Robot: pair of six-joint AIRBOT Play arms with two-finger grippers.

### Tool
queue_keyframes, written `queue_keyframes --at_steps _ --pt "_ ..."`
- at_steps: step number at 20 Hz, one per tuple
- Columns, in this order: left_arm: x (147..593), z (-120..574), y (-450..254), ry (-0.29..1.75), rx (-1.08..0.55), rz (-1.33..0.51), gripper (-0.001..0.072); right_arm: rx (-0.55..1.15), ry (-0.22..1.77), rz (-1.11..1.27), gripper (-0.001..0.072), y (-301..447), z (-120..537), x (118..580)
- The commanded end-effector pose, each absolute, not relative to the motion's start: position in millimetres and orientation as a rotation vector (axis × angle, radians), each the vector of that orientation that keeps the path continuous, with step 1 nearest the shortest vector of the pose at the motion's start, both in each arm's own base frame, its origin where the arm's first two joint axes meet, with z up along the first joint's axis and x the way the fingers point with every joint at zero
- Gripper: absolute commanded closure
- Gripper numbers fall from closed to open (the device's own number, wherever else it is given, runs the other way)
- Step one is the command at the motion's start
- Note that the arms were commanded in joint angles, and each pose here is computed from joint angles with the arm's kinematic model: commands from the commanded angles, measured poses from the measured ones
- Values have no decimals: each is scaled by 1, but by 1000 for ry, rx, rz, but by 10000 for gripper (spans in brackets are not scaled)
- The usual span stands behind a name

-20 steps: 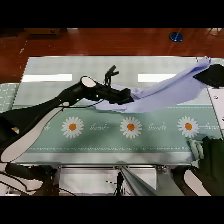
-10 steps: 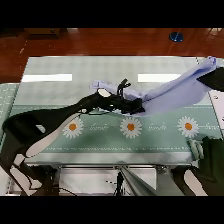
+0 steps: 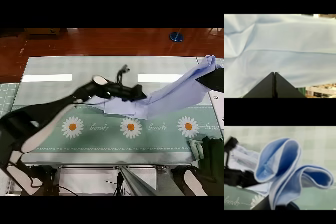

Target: Fold the shirts.

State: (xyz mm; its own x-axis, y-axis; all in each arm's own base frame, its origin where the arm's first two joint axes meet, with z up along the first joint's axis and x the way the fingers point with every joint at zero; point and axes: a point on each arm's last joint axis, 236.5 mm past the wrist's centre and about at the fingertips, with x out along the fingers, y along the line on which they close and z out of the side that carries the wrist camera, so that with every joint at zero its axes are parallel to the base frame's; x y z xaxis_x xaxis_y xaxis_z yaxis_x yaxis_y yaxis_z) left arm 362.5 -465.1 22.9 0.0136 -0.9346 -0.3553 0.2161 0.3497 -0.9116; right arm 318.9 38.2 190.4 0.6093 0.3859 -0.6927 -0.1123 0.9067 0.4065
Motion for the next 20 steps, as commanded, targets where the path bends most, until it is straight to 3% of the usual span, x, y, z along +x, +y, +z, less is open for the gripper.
queue_keyframes --at_steps 1,5,10,13,18,19,20 --pt "393 85 -377 1086 -587 -1074 687 332 820 313 690 53 198 331" --pt "414 187 -250 854 -483 -963 685 341 825 392 690 98 185 359" --pt "398 269 -124 639 -443 -759 684 344 880 528 690 200 133 396" --pt "375 281 -91 631 -416 -716 684 356 866 571 689 266 97 413" --pt "354 277 -96 678 -379 -766 684 441 876 599 689 349 47 412" --pt "353 277 -101 681 -375 -778 684 454 878 604 664 360 41 409" --pt "352 277 -105 682 -367 -790 684 470 876 609 482 371 37 407"
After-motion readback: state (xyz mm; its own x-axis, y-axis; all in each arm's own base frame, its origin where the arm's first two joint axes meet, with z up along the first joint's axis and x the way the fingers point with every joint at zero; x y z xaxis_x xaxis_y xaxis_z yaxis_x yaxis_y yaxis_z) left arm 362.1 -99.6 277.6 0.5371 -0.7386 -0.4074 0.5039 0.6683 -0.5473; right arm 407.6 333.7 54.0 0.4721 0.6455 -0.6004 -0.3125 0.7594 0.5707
